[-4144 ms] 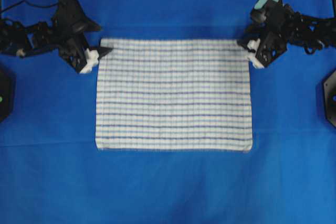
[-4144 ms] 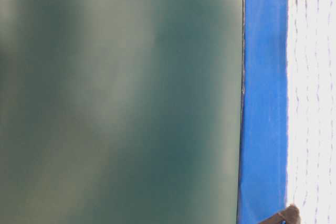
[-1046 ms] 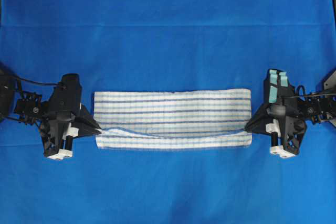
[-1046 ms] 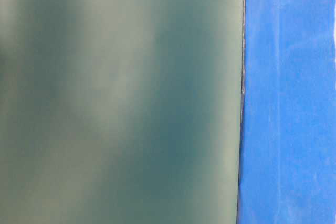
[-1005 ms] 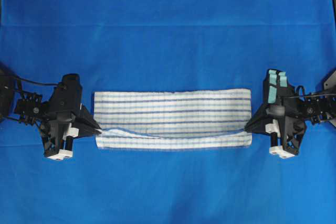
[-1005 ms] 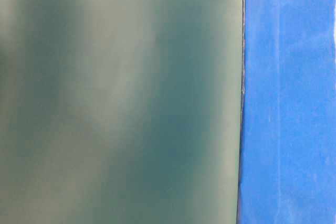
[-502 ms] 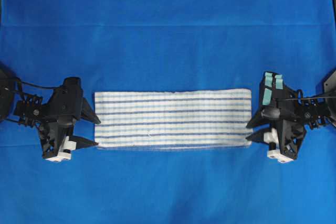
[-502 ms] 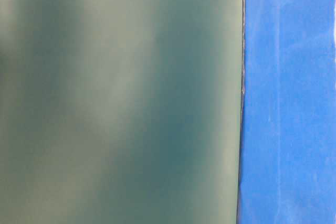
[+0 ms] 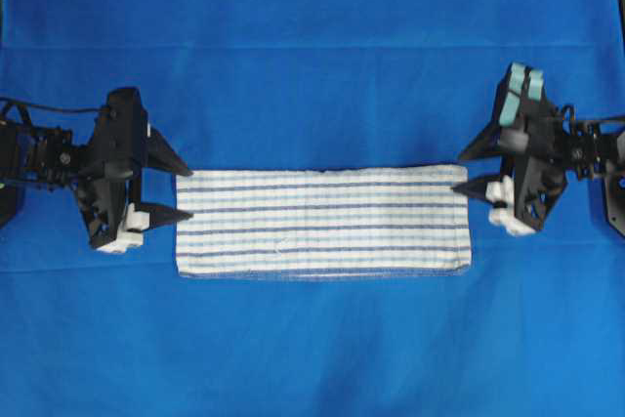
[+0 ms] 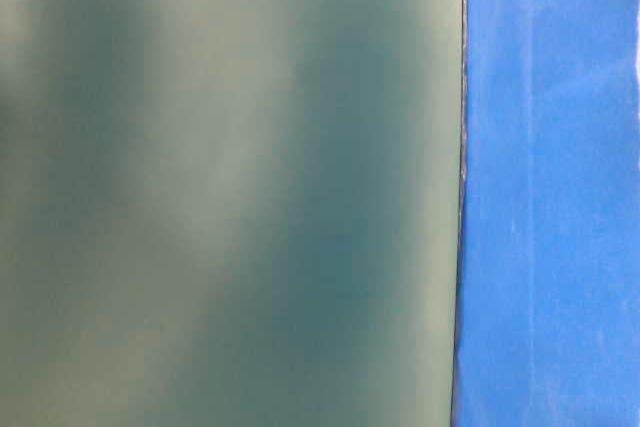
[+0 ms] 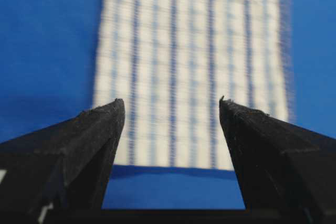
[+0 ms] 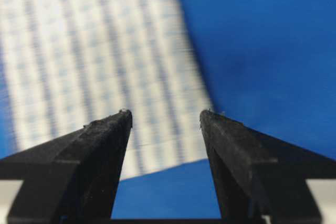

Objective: Fold the blue towel.
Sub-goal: 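Grasp the left and right ends of the folded strip with both grippers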

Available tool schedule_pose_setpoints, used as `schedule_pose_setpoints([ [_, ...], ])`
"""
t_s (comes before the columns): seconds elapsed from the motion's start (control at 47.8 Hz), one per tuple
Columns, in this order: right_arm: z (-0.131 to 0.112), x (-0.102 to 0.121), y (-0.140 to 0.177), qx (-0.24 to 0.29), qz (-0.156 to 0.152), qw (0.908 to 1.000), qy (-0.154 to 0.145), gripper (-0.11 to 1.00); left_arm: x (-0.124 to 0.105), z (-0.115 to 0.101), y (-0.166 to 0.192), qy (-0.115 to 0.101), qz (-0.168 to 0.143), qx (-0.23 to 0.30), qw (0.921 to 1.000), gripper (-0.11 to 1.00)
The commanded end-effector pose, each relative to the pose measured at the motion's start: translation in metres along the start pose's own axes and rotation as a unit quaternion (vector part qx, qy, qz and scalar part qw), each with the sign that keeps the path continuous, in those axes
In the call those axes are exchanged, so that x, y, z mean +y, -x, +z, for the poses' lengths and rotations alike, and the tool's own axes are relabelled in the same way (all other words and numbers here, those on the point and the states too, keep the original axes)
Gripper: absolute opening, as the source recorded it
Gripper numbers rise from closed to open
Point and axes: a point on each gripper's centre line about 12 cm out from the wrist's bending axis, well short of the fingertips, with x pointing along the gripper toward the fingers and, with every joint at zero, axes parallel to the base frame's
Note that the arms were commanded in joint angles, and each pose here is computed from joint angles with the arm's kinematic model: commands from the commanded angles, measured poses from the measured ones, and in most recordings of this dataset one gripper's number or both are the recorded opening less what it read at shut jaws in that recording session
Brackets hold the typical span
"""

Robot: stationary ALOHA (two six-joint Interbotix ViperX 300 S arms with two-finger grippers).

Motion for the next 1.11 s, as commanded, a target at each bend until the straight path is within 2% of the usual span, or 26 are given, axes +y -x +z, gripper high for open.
schedule_pose_setpoints([
  [0.0,0.004,-0.006,0.0,-0.003,-0.01,0.9999,0.001,0.59,0.005,0.009,0.0,0.003,0.007,-0.012,0.9999,0.66],
  [0.314,-0.012,-0.023,-0.025,0.046,-0.039,0.9982,-0.007,0.59,0.024,-0.006,-0.019,0.016,0.034,0.03,0.9988,0.66],
  [0.502,-0.016,-0.023,-0.038,0.053,-0.034,0.998,-0.008,0.59,0.026,-0.017,-0.031,0.019,0.038,0.056,0.9975,0.66],
  [0.9,-0.019,-0.022,-0.043,0.061,-0.033,0.9976,-0.007,0.58,0.026,-0.022,-0.034,0.024,0.04,0.068,0.9965,0.64],
  [1.005,-0.02,-0.017,-0.043,0.062,-0.027,0.9977,0.0,0.52,0.026,-0.023,-0.034,0.026,0.041,0.074,0.9961,0.58],
  [1.088,-0.021,-0.011,-0.043,0.063,-0.02,0.9978,0.007,0.35,0.026,-0.023,-0.034,0.027,0.042,0.081,0.9955,0.41],
])
